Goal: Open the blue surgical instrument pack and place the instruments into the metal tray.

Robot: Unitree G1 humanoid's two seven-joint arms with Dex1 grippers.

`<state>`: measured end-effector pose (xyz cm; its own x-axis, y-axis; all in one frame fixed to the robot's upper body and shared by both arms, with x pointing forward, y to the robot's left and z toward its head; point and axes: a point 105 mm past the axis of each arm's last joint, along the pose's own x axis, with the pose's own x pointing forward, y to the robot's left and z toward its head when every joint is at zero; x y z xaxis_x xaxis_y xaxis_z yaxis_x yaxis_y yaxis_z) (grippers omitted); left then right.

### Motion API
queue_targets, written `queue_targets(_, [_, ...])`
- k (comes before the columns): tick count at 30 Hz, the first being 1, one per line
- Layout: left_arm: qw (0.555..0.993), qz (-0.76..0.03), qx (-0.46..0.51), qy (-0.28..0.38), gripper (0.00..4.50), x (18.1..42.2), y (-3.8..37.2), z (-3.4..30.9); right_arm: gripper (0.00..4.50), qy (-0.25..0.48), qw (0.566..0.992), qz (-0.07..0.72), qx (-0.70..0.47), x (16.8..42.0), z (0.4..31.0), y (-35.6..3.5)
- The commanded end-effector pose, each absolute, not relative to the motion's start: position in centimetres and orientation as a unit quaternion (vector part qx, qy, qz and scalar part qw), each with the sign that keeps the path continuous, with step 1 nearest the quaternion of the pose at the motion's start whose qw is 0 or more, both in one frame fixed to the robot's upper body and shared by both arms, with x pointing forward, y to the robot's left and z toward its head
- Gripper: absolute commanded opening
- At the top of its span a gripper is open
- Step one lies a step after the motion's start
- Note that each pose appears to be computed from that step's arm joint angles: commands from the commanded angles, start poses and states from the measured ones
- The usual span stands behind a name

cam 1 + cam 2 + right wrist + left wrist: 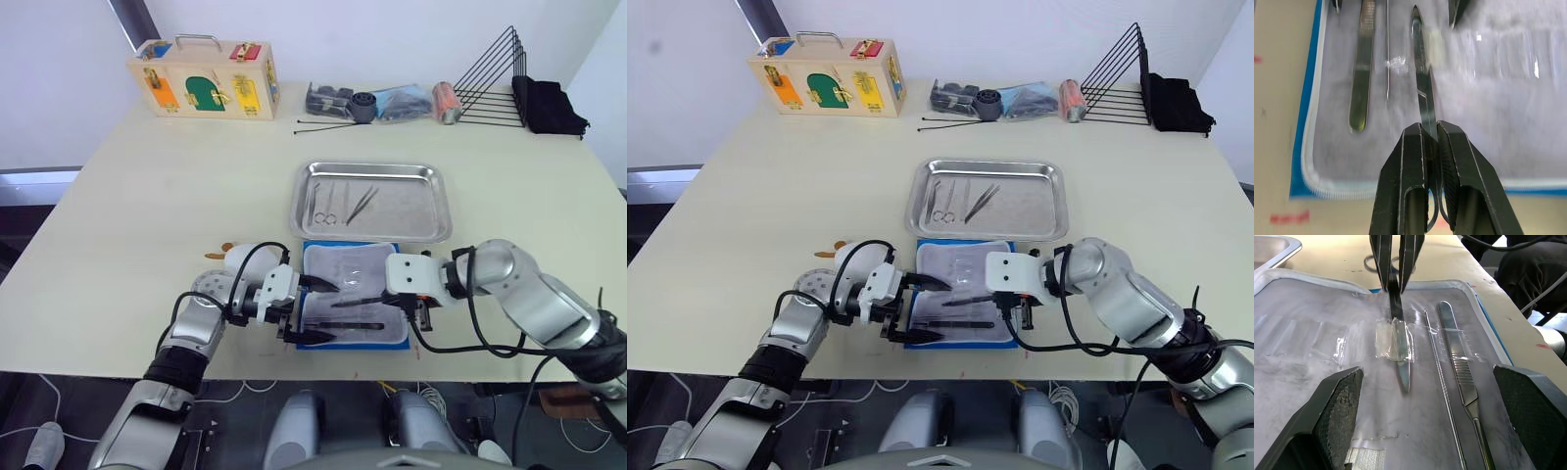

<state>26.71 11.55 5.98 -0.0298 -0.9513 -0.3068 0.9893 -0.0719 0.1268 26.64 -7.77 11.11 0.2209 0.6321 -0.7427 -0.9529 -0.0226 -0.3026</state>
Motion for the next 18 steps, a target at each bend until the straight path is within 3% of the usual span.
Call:
queue_targets(1, [0.66,-0.729,0.141,0.112,4.5,25.3,11.2,3.4,0.1,0.179,0.67,0.587,-0.418,26.6,12.8,-8.8])
queue_targets(11, [0.662,-0.729,0.138,0.109,4.5,25.5,11.1,3.4,0.1,0.195,0.664,0.576,-0.435,26.4,14.0,-11.5])
queue_targets(18, [0.664,-0.727,0.136,0.109,4.5,25.5,11.1,3.3,0.1,0.195,0.685,0.555,-0.429,27.0,15.1,-14.0])
